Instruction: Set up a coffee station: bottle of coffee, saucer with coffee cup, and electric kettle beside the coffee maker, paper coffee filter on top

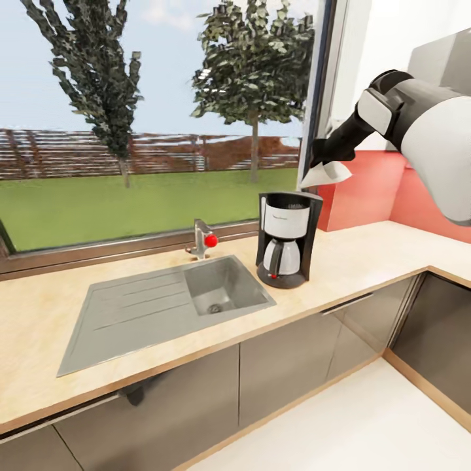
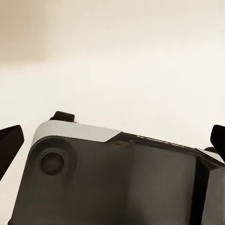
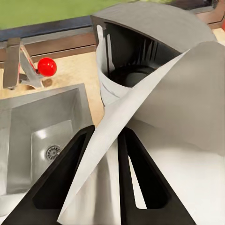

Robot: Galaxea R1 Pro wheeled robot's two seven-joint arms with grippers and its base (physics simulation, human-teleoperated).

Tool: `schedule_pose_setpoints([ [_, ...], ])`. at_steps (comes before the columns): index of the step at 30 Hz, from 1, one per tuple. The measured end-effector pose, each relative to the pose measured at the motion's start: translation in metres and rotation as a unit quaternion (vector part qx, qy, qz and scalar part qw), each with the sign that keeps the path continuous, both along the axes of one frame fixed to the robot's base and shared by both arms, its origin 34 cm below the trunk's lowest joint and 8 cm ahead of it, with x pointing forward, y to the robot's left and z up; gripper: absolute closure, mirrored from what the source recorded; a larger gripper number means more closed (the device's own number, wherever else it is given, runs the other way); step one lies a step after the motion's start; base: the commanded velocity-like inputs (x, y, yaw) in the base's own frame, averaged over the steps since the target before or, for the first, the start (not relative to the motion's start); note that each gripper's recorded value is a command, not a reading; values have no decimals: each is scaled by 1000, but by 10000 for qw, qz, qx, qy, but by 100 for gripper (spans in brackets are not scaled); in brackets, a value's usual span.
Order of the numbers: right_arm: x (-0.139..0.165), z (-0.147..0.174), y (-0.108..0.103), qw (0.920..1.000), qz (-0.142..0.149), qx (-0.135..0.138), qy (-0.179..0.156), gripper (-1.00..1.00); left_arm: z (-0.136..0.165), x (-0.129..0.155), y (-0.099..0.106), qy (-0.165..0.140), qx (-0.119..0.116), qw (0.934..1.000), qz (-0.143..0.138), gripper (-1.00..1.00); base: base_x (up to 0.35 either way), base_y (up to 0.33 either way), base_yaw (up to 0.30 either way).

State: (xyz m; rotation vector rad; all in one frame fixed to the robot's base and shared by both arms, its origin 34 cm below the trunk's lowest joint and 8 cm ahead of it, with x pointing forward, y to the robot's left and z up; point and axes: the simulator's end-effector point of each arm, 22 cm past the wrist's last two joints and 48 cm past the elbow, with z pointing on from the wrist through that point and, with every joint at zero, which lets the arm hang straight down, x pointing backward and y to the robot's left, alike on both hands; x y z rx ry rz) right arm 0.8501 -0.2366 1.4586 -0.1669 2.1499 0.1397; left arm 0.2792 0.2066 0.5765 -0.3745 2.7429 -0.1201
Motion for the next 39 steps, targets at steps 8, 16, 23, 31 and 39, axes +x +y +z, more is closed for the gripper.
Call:
schedule_pose_setpoints([
  [8, 0, -6, 4, 10000, 18, -19, 74, 100, 0, 0, 0, -1, 0, 10000, 1, -100, 119, -10, 6],
  [16, -1, -13, 20, 9998, 108, -75, 149, 100, 0, 0, 0, 1, -1, 10000, 0, -100, 81, -1, 0],
  [23, -1, -14, 23, 9997, 98, -144, 154, 100, 0, 0, 0, 0, -1, 10000, 3, -100, 165, 0, 0],
  [31, 2, -16, 23, 9989, -130, -434, 142, 100, 0, 0, 0, 1, 0, 10000, 1, -100, 34, 0, 0],
  [39, 1, -20, 45, 9979, -74, -621, 145, 100, 0, 0, 0, 1, -1, 10000, 0, -100, 0, 0, 0],
])
